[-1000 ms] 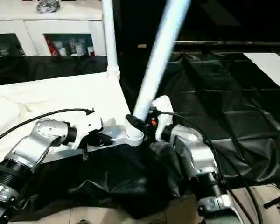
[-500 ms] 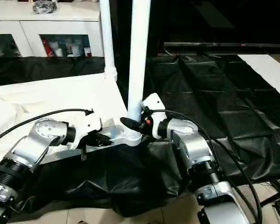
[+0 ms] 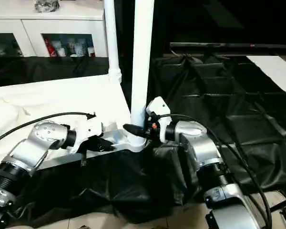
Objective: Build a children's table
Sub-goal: Insert table leg to table base
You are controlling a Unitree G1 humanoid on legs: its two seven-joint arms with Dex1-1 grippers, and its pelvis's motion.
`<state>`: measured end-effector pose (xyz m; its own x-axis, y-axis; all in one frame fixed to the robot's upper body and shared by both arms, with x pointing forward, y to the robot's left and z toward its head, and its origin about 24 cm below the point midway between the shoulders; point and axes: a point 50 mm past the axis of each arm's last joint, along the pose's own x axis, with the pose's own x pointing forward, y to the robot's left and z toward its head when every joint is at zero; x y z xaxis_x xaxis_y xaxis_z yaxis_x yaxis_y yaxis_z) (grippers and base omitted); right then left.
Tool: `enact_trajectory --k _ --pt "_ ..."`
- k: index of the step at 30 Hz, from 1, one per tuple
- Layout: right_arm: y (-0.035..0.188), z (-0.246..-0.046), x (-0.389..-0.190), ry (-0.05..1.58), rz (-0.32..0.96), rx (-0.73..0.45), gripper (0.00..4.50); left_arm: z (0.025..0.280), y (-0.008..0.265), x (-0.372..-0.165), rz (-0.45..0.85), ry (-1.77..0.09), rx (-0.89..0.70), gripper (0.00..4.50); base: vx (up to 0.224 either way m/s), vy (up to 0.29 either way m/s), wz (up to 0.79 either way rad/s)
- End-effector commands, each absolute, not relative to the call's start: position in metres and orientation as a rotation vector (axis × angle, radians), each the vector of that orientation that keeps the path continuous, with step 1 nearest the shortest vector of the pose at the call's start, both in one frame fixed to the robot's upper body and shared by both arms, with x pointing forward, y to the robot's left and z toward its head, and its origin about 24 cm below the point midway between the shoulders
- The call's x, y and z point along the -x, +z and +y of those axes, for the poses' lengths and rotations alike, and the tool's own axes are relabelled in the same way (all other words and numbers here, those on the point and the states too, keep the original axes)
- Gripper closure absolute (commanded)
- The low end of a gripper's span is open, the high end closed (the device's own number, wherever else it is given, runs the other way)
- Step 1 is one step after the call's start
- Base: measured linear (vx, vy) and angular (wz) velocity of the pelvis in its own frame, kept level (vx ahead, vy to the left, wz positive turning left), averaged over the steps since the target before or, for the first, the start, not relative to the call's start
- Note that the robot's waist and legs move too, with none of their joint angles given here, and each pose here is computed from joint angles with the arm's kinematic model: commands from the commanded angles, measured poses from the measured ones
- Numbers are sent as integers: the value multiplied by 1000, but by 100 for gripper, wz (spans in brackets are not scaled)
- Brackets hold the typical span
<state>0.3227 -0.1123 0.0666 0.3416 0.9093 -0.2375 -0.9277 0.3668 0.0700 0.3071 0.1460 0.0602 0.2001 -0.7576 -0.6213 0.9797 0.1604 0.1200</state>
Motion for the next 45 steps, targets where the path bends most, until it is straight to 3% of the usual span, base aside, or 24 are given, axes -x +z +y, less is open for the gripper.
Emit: enact_trajectory --k 1,9,17,21,27,34,39,45 --pt "21 -112 -303 1263 499 65 262 137 71 -308 429 -1380 -627 450 0 0 0" --pt "21 -113 -303 1337 521 115 262 139 72 -306 425 -1410 -642 450 0 0 0" --pt "20 -114 -306 1310 499 126 263 141 74 -310 410 -1347 -633 450 0 0 0" --pt "17 -113 -315 1132 452 101 263 139 81 -319 381 -1230 -553 450 0 0 0" --pt "10 -111 -327 903 489 59 263 133 89 -324 368 -1163 -490 450 0 0 0" --pt "15 -81 -347 607 484 -35 263 115 89 -343 431 -896 -430 450 -17 16 -9" --pt "17 -64 -350 524 500 -44 263 103 85 -347 442 -809 -432 450 0 0 0" --pt "17 -50 -348 535 511 -29 263 99 86 -345 449 -798 -430 450 21 2 -11"
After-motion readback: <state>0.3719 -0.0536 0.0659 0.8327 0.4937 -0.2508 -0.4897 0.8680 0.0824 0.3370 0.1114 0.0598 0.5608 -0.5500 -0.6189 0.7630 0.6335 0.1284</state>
